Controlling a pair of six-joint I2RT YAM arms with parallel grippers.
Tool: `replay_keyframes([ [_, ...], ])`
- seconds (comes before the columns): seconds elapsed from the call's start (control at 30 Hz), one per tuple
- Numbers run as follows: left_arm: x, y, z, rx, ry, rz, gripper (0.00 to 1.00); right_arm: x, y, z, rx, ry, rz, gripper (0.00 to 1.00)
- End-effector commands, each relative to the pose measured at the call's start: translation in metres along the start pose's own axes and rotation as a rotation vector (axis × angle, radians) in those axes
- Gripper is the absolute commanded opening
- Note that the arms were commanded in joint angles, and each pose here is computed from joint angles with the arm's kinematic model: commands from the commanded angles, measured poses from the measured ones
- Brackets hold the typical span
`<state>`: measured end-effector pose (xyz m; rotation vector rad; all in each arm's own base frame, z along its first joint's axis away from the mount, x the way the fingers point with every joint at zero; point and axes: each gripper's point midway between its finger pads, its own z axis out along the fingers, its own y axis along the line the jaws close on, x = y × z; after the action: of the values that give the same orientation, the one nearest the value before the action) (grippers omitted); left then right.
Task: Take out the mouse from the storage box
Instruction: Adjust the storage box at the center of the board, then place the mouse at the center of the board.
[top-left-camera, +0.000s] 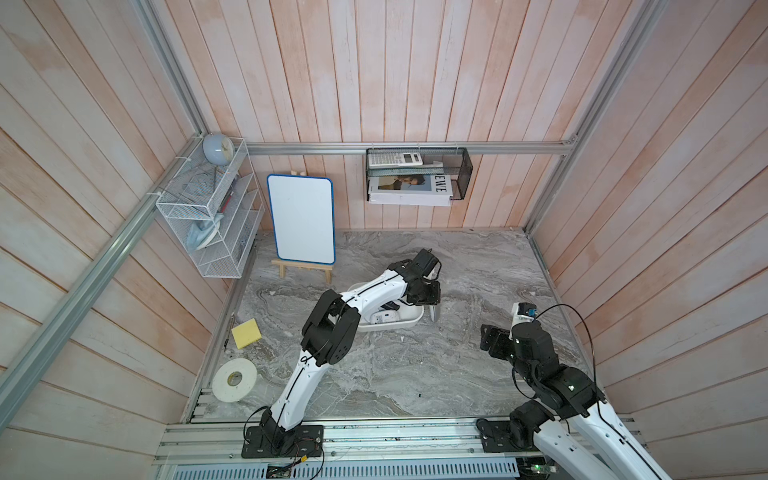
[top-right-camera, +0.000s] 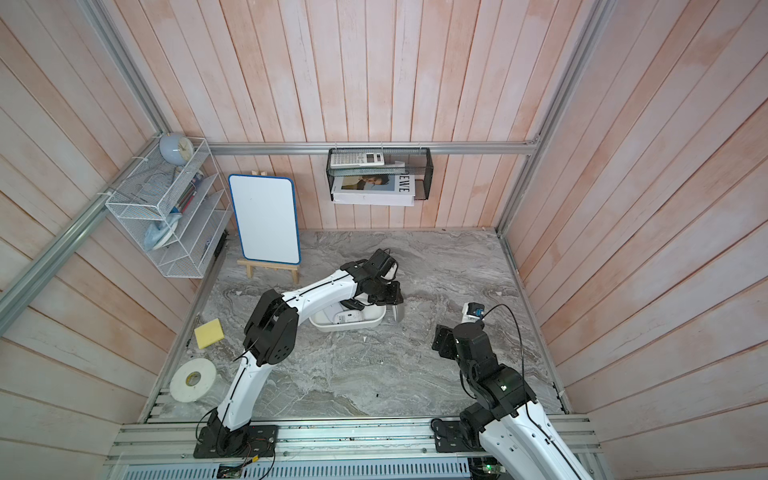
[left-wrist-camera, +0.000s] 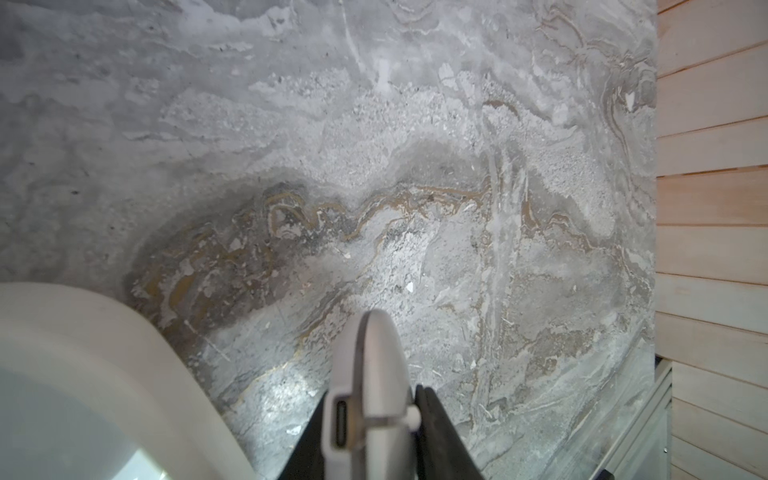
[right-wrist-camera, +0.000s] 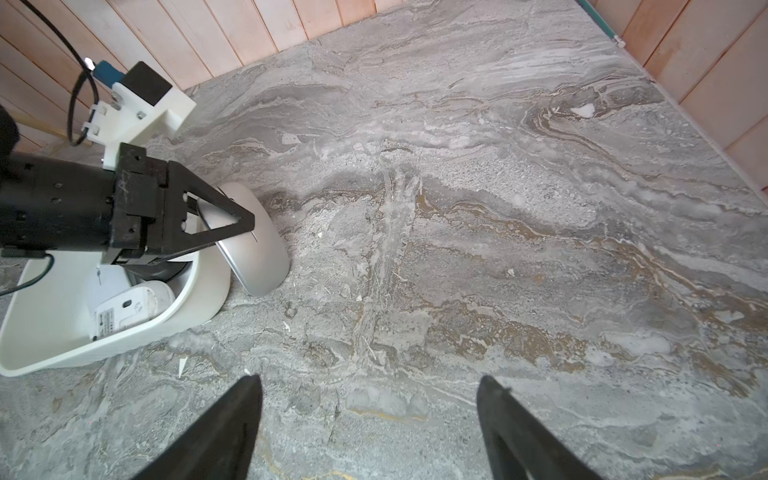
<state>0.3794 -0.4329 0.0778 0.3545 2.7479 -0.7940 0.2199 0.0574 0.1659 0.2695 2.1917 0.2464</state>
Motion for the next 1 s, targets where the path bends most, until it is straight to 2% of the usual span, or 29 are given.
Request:
replay_keyframes([
  [0.0,0.006,0.003,0.001,-0.052,0.032,0.043,0.12,0.001,0.001,0.004,-0.003,0.002,0.018,0.85],
  [0.17,0.007,-0.021,0.012,0.006,0.081,0.079,0.12,-0.001,0.002,0.004,-0.002,-0.001,0.014,0.85],
  [0.57,0.001,-0.036,0.042,0.080,0.105,0.049,0.12,-0.001,0.000,0.005,0.014,-0.003,0.003,0.85],
  [0.97,-0.003,-0.023,0.070,0.071,0.107,0.003,0.20,0.004,-0.002,0.009,0.018,0.007,0.002,0.85],
])
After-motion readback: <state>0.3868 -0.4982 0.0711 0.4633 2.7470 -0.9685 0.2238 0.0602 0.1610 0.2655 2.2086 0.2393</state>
